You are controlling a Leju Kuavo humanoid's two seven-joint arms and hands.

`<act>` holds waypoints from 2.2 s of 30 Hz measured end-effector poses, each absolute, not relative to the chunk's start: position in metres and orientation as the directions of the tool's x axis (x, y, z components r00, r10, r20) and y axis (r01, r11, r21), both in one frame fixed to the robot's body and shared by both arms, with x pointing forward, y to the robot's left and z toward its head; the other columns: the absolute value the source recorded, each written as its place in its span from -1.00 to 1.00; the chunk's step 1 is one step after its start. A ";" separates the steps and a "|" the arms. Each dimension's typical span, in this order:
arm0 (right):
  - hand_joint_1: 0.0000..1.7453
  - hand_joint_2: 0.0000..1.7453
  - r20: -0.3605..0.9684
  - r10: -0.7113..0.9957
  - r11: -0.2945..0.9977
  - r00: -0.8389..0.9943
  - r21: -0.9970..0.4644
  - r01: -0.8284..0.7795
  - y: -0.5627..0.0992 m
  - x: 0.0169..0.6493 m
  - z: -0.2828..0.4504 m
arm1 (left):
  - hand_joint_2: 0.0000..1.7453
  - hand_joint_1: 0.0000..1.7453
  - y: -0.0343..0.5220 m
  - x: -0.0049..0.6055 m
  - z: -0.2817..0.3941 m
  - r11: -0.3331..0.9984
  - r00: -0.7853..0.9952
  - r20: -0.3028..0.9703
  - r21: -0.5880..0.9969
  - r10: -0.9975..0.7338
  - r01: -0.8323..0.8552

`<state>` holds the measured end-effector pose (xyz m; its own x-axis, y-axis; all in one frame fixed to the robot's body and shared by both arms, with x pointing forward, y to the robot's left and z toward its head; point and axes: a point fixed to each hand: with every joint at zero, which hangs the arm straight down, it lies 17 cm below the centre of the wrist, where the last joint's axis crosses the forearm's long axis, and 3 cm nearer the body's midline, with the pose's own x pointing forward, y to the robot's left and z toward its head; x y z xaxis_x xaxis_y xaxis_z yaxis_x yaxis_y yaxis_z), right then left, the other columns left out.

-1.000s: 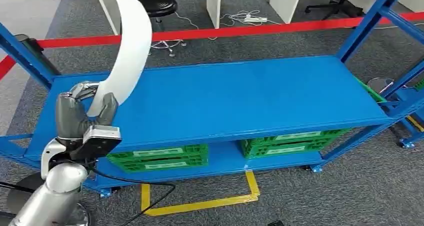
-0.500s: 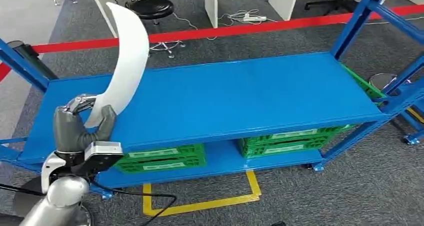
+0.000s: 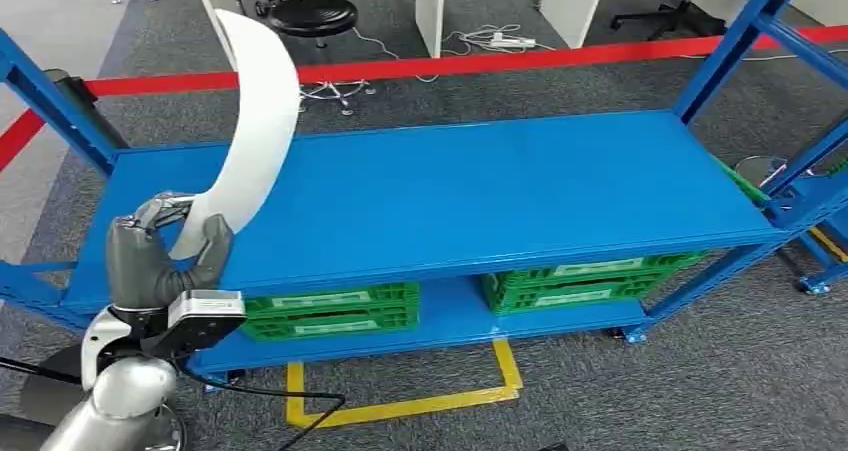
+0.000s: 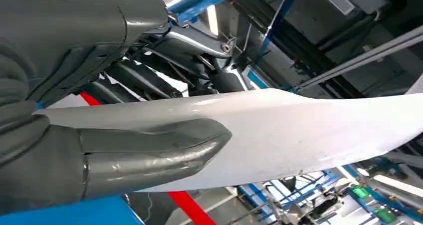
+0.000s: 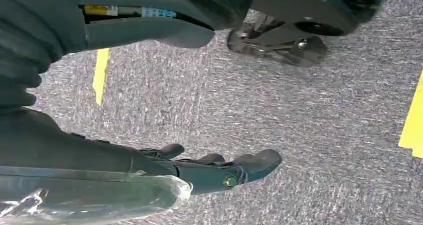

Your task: Take the parts from the cabinet and place them on the table.

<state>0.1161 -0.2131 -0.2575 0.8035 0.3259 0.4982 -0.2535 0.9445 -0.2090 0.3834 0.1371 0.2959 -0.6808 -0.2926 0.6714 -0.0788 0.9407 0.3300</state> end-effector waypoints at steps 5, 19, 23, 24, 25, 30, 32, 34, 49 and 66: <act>-1.00 1.00 0.496 0.325 0.945 0.805 -0.208 -0.253 -0.213 0.114 -0.258 | 1.00 1.00 0.137 0.382 0.294 0.943 -0.679 0.676 0.326 -0.287 -0.074; -1.00 1.00 0.495 0.324 0.945 0.806 -0.212 -0.249 -0.214 0.115 -0.258 | 1.00 1.00 0.137 0.376 0.292 0.941 -0.685 0.669 0.330 -0.289 -0.074; -1.00 1.00 0.495 0.323 0.945 0.806 -0.210 -0.249 -0.213 0.115 -0.258 | 1.00 1.00 0.137 0.376 0.293 0.941 -0.688 0.666 0.329 -0.288 -0.075; -1.00 1.00 0.497 0.323 0.945 0.806 -0.211 -0.249 -0.213 0.116 -0.258 | 1.00 1.00 0.137 0.376 0.294 0.942 -0.690 0.665 0.328 -0.286 -0.075; -1.00 1.00 0.497 0.323 0.945 0.805 -0.211 -0.249 -0.213 0.116 -0.257 | 1.00 1.00 0.137 0.375 0.294 0.942 -0.690 0.665 0.327 -0.286 -0.074; -1.00 1.00 0.495 0.322 0.945 0.807 -0.211 -0.248 -0.213 0.115 -0.258 | 1.00 1.00 0.137 0.374 0.293 0.941 -0.689 0.665 0.329 -0.287 -0.075; -1.00 1.00 0.494 0.321 0.946 0.808 -0.211 -0.247 -0.213 0.114 -0.258 | 1.00 1.00 0.137 0.374 0.293 0.941 -0.688 0.667 0.329 -0.287 -0.074; -1.00 1.00 0.492 0.319 0.946 0.810 -0.210 -0.245 -0.213 0.112 -0.258 | 1.00 1.00 0.136 0.373 0.291 0.941 -0.686 0.669 0.330 -0.287 -0.072; -1.00 1.00 0.507 0.293 0.955 0.811 -0.202 -0.218 -0.212 0.113 -0.257 | 1.00 1.00 0.126 0.367 0.285 0.938 -0.686 0.673 0.344 -0.277 -0.041; -1.00 1.00 0.522 0.283 0.958 0.805 -0.197 -0.209 -0.210 0.116 -0.255 | 1.00 1.00 0.122 0.365 0.284 0.936 -0.691 0.671 0.350 -0.270 -0.027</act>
